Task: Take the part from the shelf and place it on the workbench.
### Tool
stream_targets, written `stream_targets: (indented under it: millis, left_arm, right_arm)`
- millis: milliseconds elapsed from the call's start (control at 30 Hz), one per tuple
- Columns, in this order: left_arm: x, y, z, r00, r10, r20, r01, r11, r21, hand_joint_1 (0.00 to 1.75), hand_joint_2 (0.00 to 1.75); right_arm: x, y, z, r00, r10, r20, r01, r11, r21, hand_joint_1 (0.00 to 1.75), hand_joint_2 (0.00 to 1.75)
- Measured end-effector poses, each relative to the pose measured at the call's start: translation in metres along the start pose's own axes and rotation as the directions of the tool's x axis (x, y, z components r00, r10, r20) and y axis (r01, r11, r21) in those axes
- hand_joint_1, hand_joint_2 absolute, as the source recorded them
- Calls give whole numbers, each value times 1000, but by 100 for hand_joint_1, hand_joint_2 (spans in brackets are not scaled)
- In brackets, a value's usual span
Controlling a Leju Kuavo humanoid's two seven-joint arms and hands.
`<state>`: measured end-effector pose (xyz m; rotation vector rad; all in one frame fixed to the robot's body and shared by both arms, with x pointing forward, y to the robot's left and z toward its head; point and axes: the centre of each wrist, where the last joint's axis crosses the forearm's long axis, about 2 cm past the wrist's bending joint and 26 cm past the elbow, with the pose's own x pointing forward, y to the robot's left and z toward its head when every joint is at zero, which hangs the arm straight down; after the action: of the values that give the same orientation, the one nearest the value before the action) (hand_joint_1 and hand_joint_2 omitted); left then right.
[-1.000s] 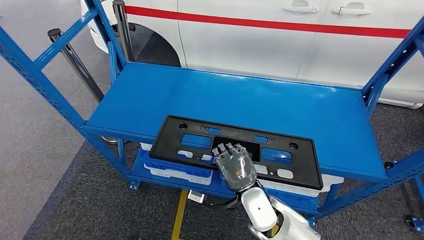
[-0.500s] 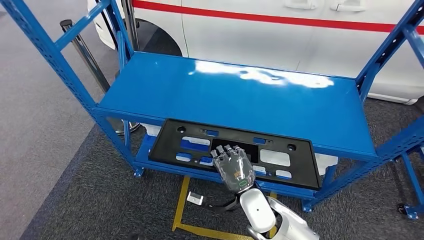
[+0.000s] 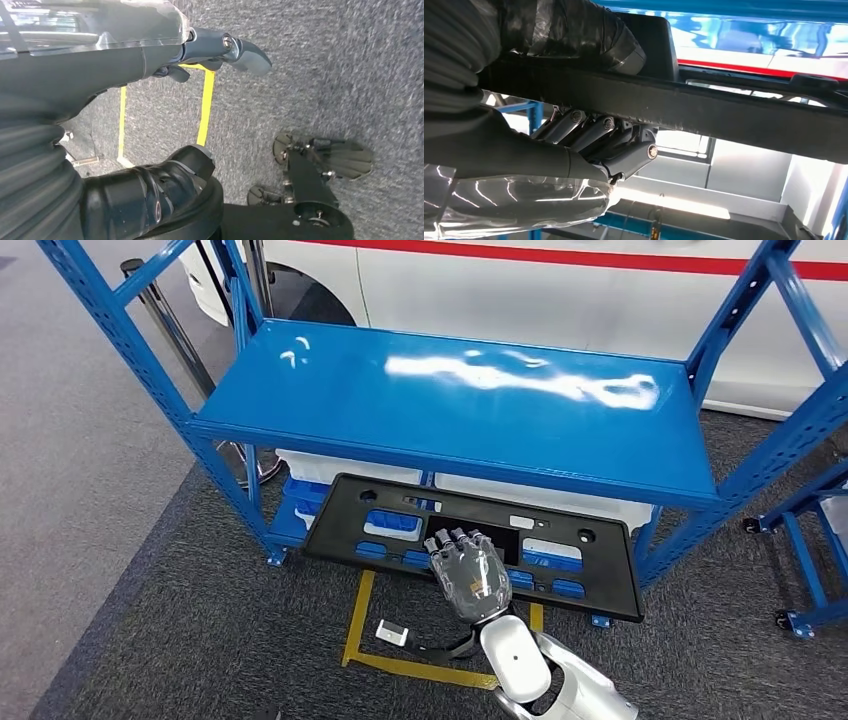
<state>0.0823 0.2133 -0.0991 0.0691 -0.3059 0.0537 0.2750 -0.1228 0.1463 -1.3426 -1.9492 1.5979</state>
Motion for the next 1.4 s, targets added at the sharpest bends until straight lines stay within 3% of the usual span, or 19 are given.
stream_targets:
  millis: [1000, 1233, 1333, 1400]
  left_arm:
    - [1, 0, 0, 1000, 3, 1, -3, 1000, 2, 0, 175]
    - [0, 0, 0, 1000, 6, 1, -6, 1000, 4, 0, 175]
    - [1, 0, 0, 1000, 1, 2, -1, 1000, 6, 0, 175]
    - [2, 0, 0, 1000, -6, 5, 6, 1000, 7, 0, 175]
  right_arm:
    - [5, 3, 3, 999, -29, 14, 29, 1000, 3, 166, 175]
    - [18, 4, 11, 978, -205, 48, 203, 978, 37, 166, 175]
    - [28, 2, 16, 924, -376, 71, 372, 926, 63, 166, 175]
    - [34, -2, 17, 851, -519, 82, 514, 854, 79, 166, 175]
